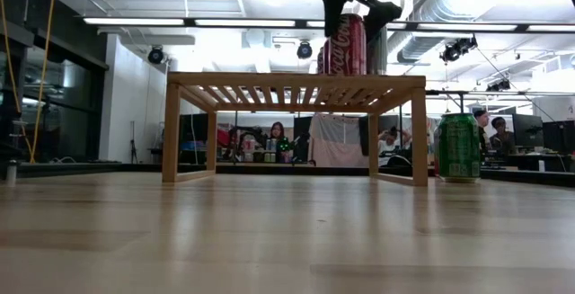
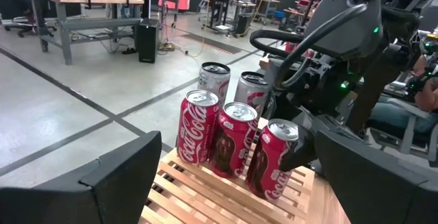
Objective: Place canned beverage on shelf
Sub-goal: Put the red white soda can on the shelf aligned with the other red white soda cans, then put the top right green soda can on the shelf
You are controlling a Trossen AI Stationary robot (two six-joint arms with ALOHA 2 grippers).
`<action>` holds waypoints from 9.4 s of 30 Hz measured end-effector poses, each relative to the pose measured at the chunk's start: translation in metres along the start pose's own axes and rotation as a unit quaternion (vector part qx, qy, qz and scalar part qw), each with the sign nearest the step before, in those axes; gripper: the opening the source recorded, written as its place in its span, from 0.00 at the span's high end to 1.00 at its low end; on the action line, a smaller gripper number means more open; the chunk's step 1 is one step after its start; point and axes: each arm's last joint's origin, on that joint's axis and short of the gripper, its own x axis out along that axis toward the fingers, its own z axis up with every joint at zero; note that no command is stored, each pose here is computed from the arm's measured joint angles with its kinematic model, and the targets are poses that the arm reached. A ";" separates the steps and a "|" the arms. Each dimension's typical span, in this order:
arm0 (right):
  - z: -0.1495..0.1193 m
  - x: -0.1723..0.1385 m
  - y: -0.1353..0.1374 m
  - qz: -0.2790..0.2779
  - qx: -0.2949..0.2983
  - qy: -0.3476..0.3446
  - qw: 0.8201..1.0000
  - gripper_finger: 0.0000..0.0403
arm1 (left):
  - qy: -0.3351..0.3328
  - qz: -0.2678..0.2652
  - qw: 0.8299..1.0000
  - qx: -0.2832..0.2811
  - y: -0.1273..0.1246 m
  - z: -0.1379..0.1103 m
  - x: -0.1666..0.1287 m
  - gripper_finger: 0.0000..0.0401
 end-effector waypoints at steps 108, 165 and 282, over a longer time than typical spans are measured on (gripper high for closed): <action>-0.175 -0.050 -0.085 -0.044 0.061 0.048 0.996 0.04 | -0.002 -0.055 0.997 -0.049 -0.002 0.007 -0.023 0.06; -0.132 0.093 -0.146 -0.224 0.280 -0.055 0.932 0.38 | -0.003 -0.056 0.997 -0.062 -0.002 0.007 -0.022 0.06; 0.051 -0.048 0.017 0.089 -0.259 -0.172 0.946 0.29 | 0.005 -0.055 0.997 -0.057 -0.003 0.005 -0.018 0.06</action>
